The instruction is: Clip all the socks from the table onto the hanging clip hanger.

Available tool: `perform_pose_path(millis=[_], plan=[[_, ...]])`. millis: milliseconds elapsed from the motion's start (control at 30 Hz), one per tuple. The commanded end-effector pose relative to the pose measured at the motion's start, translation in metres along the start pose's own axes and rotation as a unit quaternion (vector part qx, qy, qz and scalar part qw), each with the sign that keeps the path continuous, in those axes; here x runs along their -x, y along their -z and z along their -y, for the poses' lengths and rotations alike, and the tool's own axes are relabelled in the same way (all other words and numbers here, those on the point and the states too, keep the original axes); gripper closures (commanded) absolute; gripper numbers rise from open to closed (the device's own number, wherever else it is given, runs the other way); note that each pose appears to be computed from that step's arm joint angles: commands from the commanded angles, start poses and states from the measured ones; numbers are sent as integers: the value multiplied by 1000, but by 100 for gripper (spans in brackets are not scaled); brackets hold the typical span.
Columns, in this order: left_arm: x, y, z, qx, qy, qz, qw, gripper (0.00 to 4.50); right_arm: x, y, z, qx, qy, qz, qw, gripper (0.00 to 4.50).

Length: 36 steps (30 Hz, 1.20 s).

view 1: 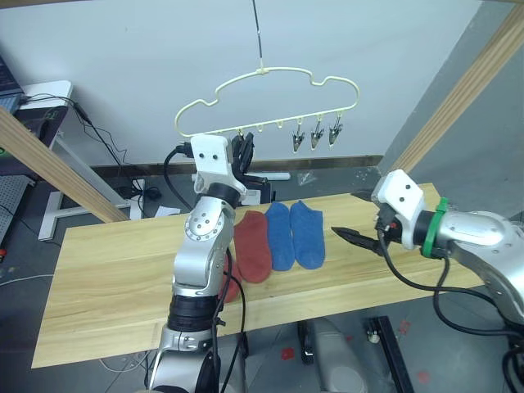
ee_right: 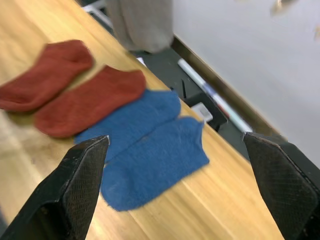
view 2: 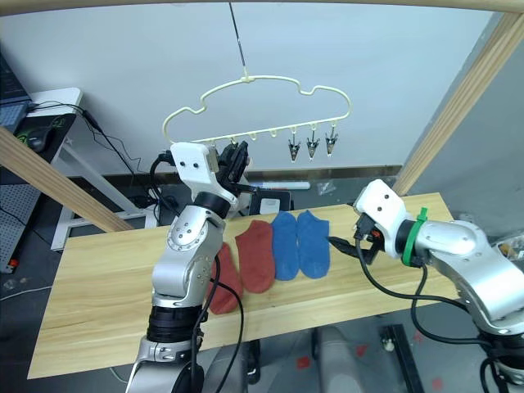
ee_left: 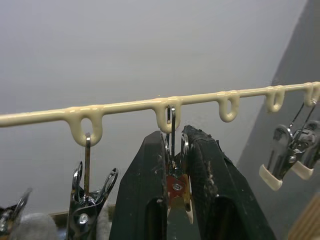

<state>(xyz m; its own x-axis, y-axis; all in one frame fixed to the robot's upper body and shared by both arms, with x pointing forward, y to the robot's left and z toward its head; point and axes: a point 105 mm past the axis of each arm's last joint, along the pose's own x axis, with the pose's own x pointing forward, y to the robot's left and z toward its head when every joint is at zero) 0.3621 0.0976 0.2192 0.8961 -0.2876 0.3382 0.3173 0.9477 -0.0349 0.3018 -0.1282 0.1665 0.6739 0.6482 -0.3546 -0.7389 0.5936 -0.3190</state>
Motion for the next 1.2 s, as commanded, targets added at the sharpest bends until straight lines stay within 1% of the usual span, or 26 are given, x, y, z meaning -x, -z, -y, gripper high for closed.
perform_pose_path(millis=[33,367,500,633,700,767,933,967,1100,1200], plan=[[4,-16,5,-1,23,18,1000,420,-19,8,8,-18,40,-2,999,0],[9,-23,6,-1,32,5,999,423,-82,43,21,-77,117,-11,990,0],[11,-24,7,0,35,-1,999,423,-99,52,31,-88,141,-14,986,0],[12,-24,8,0,38,-5,999,423,-111,66,36,-117,140,-31,983,0],[13,-25,8,-1,40,-5,999,423,-114,73,35,-133,134,-43,981,39],[13,-25,8,-2,41,-6,999,423,-115,76,32,-145,129,-47,980,98],[11,-26,7,-3,44,-5,999,423,-117,74,25,-145,120,-41,981,274],[11,-26,6,-3,46,-4,999,423,-117,73,24,-143,118,-39,982,315],[9,-28,5,-3,55,-4,998,423,-113,64,23,-124,119,-22,985,445],[8,-29,4,2,67,-5,998,423,-102,46,21,-84,107,5,991,450]])
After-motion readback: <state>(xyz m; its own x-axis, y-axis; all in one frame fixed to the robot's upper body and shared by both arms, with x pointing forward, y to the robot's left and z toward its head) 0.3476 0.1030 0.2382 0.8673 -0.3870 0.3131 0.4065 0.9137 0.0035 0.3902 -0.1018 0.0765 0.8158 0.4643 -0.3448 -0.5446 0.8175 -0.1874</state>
